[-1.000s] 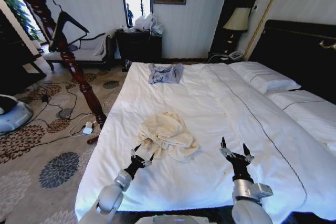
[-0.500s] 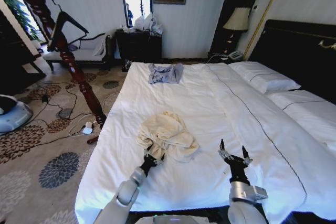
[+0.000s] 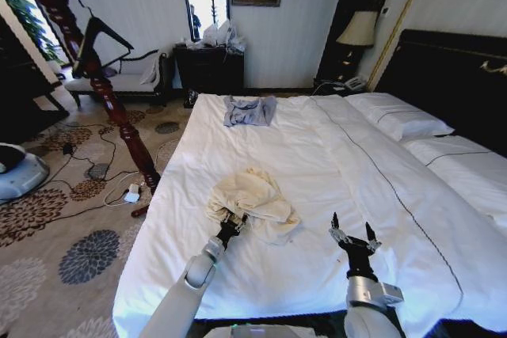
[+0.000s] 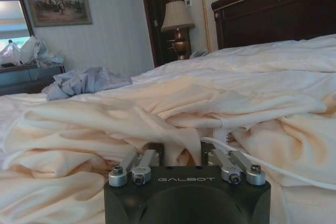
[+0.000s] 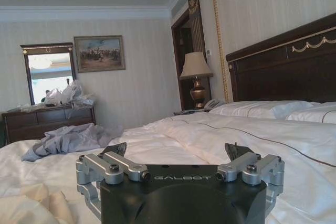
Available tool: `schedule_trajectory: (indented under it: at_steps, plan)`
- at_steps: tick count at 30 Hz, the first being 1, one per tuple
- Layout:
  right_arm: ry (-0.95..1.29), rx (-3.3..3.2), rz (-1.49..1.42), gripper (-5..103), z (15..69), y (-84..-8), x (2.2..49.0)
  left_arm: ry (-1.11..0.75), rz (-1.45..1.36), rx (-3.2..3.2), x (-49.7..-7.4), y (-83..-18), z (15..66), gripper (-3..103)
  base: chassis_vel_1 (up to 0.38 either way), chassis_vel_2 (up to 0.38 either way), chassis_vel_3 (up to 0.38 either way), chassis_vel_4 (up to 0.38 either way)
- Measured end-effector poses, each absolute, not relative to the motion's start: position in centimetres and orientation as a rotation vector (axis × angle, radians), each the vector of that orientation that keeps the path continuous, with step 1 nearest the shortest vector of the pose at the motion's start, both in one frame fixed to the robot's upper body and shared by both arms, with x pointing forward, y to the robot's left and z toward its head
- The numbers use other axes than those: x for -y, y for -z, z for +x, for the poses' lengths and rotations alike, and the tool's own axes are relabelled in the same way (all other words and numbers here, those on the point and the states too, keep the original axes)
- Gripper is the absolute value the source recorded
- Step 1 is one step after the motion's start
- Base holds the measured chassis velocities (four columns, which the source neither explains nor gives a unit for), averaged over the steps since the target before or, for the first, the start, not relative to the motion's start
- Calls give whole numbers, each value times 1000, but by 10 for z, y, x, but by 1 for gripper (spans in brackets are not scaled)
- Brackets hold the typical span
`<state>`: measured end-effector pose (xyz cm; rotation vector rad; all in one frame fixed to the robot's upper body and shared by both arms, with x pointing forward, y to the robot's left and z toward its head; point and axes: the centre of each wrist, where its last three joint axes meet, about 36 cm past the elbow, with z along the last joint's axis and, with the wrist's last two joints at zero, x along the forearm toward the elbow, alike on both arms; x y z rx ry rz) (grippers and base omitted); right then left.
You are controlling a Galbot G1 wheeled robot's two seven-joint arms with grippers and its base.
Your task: Pick up the clothes from the bed and hang them on the clothes hanger.
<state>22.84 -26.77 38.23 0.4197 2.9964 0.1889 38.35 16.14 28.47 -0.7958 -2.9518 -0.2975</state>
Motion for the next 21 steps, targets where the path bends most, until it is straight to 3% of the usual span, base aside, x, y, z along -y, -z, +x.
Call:
schedule_trajectory:
  at_steps: [2, 6, 8, 10, 18, 21]
  plan:
    - [-188, -2997, 419, 100, 229, -382, 268, 298, -794, 2954, -162, -286, 383, 35, 0, 0, 0, 0]
    - [-182, -2994, 415, 100, 230, -380, 267, 304, -782, 2976, -170, -295, 375, 14, 0, 0, 0, 0]
    - [-181, -2994, 414, 100, 231, -380, 267, 304, -781, 2980, -171, -298, 374, 14, 0, 0, 0, 0]
    - [-185, -2989, 420, 100, 233, -379, 266, 301, -768, 3005, -180, -312, 370, 3, 0, 0, 0, 0]
    - [-293, -2980, 409, 100, 238, -377, 263, 272, -694, 3126, -222, -380, 375, 2, 0, 0, 0, 0]
    - [-399, -2972, 351, 100, 243, -377, 256, 24, -650, 3190, -244, -460, 389, 2, 0, 0, 0, 0]
